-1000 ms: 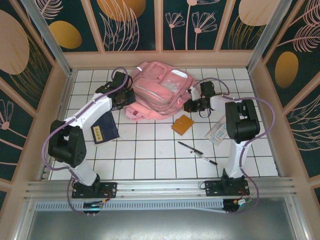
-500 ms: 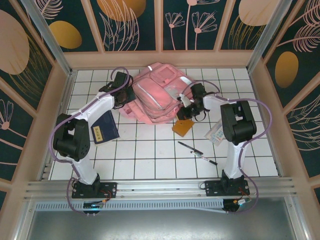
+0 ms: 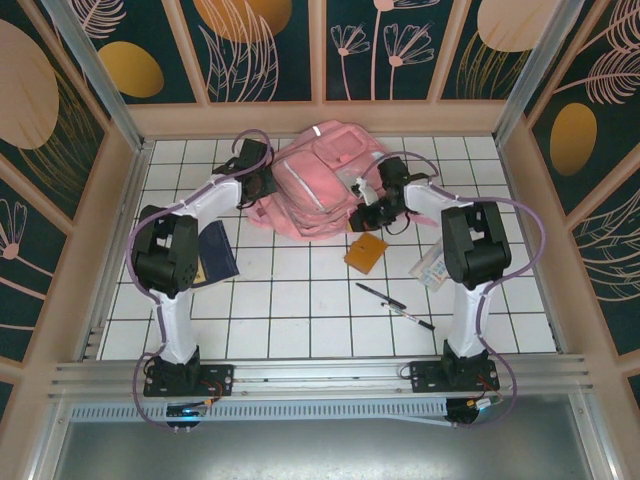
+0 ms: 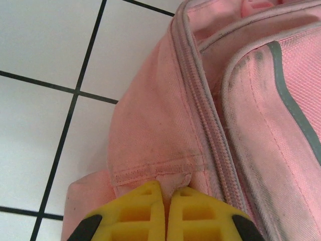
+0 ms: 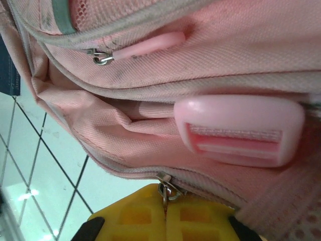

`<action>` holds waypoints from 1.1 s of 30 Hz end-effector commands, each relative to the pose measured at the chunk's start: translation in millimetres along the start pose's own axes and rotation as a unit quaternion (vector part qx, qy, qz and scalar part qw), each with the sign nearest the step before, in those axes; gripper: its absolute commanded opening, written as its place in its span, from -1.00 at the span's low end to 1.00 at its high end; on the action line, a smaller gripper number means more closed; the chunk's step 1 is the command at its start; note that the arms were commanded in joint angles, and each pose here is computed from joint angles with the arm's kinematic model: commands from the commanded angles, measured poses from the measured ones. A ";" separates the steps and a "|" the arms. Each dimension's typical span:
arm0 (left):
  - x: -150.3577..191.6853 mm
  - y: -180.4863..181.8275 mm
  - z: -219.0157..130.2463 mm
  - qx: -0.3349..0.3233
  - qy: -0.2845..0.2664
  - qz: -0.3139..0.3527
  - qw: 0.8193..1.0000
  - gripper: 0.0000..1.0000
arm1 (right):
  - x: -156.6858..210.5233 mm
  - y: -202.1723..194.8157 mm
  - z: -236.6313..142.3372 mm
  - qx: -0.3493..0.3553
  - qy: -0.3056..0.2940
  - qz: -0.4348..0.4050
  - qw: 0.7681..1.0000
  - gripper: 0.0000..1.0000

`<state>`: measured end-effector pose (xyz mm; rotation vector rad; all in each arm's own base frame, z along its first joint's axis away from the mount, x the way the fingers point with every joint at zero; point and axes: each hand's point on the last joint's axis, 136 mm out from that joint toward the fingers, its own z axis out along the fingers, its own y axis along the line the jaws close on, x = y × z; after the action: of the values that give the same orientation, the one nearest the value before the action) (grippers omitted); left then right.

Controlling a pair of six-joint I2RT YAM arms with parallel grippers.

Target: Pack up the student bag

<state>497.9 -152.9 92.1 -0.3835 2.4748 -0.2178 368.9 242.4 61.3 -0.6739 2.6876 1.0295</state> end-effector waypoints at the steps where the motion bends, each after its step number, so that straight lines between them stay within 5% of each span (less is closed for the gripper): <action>1: -3.2 -17.8 6.1 0.028 -0.003 -0.010 1.000 -1.00 | 11.9 24.0 13.2 -0.046 0.040 0.054 0.997 -1.00; 10: 4.3 -7.6 -4.2 0.029 -0.005 0.002 1.000 -0.97 | 25.9 34.9 45.0 -0.033 0.075 0.057 0.995 -1.00; 24: 52.7 -11.8 -10.7 0.109 0.044 -0.077 0.990 -1.00 | -26.8 122.4 72.4 -0.158 -0.004 0.129 0.979 -0.83; 33: 82.0 -10.4 -6.8 0.113 0.066 -0.079 0.988 -1.00 | -34.9 150.8 103.5 -0.137 -0.021 0.122 0.983 -0.66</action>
<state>469.4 -138.6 73.6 -0.5561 2.3628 -0.3976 332.4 370.7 59.2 -0.1751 2.8404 1.3430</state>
